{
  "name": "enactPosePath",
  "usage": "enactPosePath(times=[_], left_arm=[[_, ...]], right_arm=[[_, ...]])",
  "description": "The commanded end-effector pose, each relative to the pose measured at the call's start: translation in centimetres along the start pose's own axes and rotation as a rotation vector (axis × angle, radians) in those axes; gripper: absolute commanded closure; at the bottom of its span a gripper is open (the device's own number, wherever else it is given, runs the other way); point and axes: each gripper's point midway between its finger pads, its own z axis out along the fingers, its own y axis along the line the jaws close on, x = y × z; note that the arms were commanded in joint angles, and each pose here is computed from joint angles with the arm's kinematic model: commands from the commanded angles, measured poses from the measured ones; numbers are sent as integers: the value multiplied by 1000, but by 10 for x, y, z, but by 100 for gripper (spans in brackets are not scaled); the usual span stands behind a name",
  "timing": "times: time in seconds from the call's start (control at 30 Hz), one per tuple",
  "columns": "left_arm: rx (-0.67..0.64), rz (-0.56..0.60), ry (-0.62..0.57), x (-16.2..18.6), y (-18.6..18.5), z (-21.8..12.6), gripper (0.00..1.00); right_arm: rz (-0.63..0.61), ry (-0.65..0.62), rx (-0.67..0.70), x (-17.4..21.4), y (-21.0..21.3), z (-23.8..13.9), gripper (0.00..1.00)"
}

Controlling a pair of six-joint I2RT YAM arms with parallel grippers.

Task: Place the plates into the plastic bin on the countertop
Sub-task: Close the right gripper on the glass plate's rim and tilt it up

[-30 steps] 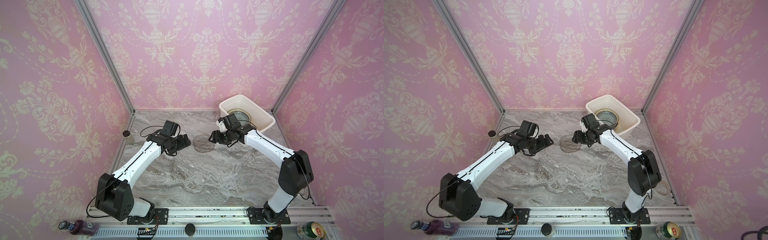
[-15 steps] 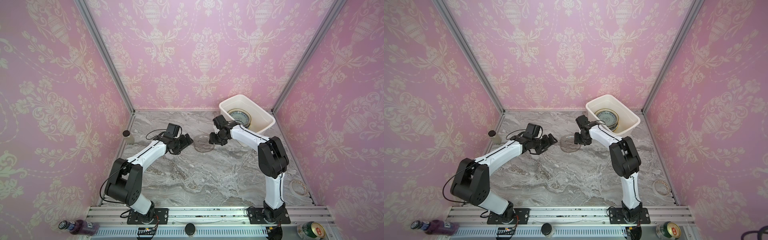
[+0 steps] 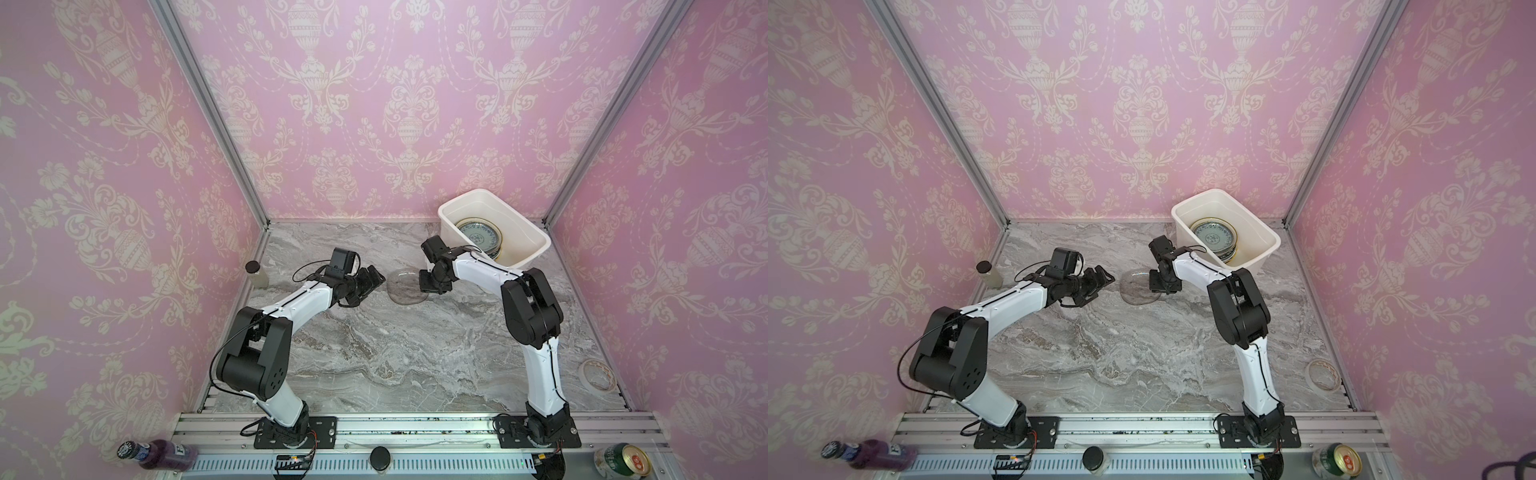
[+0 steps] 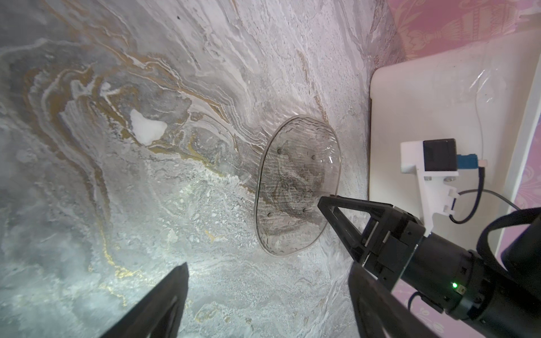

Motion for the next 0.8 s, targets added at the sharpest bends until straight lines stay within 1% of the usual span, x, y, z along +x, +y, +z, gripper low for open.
enactPosePath(times=[0.0,0.27,0.47,0.67,0.77], left_arm=[[22,-28,24,2,3,4,14],[38,-34,29,2,-1,5,15],[51,-33,22,0,-5,3,15],[65,-15,2,-2,-11,-6,15],[73,2,-12,-2,-17,-18,15]], right_arm=[[-5,-16,-28,-9,9,5,65],[-21,1,-30,-7,8,18,73],[-43,22,-25,-1,5,18,84],[-58,10,-33,1,6,3,95],[-59,7,-46,3,8,-6,96]])
